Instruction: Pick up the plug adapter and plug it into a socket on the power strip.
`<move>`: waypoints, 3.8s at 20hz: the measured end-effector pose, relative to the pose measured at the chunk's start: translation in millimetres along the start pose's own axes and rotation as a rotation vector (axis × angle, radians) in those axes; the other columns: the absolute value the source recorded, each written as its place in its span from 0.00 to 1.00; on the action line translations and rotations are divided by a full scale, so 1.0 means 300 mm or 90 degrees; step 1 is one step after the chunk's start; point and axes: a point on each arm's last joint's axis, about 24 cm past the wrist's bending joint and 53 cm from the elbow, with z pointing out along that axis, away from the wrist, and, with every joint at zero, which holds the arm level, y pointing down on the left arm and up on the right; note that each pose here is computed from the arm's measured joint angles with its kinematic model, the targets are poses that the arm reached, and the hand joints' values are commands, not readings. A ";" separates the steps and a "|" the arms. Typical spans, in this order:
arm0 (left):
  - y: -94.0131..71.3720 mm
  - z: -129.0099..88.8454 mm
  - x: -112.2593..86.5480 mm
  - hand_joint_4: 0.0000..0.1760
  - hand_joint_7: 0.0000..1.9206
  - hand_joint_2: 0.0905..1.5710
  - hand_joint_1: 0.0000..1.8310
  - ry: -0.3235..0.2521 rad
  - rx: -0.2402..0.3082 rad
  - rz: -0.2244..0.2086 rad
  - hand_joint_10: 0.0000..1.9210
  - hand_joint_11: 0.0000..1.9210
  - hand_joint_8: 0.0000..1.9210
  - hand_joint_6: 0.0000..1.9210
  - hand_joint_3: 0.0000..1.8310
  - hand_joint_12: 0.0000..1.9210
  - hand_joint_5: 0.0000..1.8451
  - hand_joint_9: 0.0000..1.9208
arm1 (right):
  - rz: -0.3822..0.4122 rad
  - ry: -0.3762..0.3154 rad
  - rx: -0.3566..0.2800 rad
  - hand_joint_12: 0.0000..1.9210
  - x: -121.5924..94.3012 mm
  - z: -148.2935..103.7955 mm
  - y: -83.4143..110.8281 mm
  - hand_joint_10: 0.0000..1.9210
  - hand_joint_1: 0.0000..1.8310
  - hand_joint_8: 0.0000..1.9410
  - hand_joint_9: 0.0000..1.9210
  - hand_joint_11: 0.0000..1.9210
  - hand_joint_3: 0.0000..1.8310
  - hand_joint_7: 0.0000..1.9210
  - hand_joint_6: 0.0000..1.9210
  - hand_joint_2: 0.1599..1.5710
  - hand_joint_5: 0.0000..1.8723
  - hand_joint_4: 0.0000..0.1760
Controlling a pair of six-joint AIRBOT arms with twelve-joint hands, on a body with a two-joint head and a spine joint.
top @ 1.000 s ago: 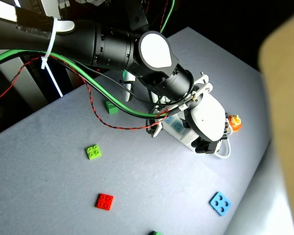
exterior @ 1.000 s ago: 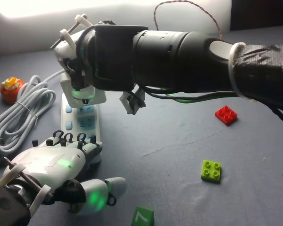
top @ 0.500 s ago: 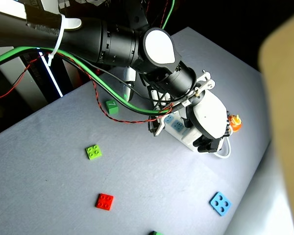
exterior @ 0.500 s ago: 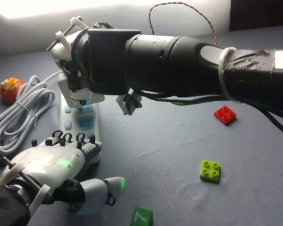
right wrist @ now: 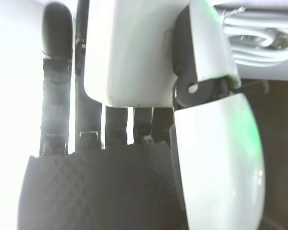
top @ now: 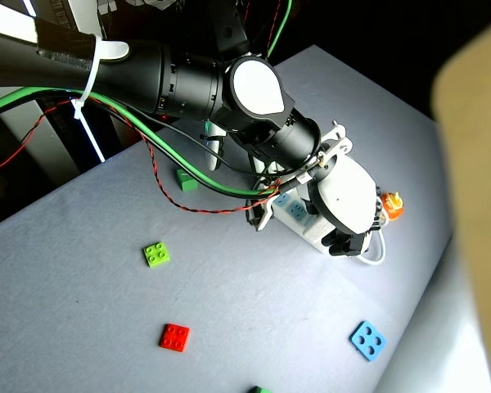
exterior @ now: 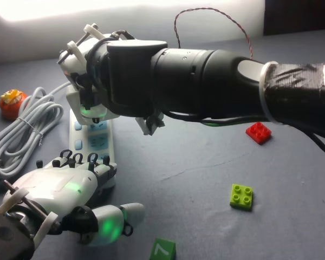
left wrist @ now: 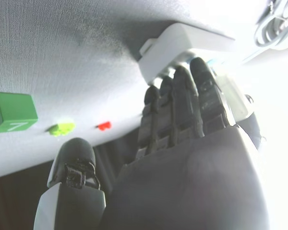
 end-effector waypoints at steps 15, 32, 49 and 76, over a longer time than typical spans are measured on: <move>-0.001 0.000 0.000 0.00 0.15 0.79 0.00 0.000 0.000 0.000 0.00 0.00 0.00 0.00 0.00 0.28 0.10 0.16 | 0.012 0.009 0.000 0.51 0.028 -0.008 -0.052 0.17 0.67 0.53 0.59 0.37 0.00 0.54 0.50 0.68 0.49 0.00; -0.005 0.000 -0.002 0.00 0.15 0.79 0.00 -0.001 0.002 -0.002 0.00 0.00 0.00 0.00 0.00 0.26 0.10 0.15 | 0.014 0.006 -0.021 0.56 0.003 -0.018 -0.056 0.18 0.66 0.55 0.55 0.33 0.00 0.51 0.56 0.70 0.47 0.00; -0.013 0.004 -0.010 0.00 0.14 0.79 0.00 -0.003 0.004 -0.011 0.00 0.00 0.00 0.00 0.00 0.25 0.09 0.14 | 0.027 0.015 -0.034 0.51 0.008 -0.037 -0.070 0.00 0.47 0.00 0.21 0.00 0.00 0.23 0.00 0.68 0.23 0.00; -0.161 0.049 -0.282 0.00 0.00 0.78 0.03 -0.038 0.089 -0.070 0.95 0.00 0.87 0.76 0.00 0.99 0.00 0.00 | -0.045 -0.103 -0.119 0.59 -0.300 -0.685 -0.277 0.09 0.47 0.04 0.26 0.00 0.00 0.26 0.05 0.53 0.24 0.00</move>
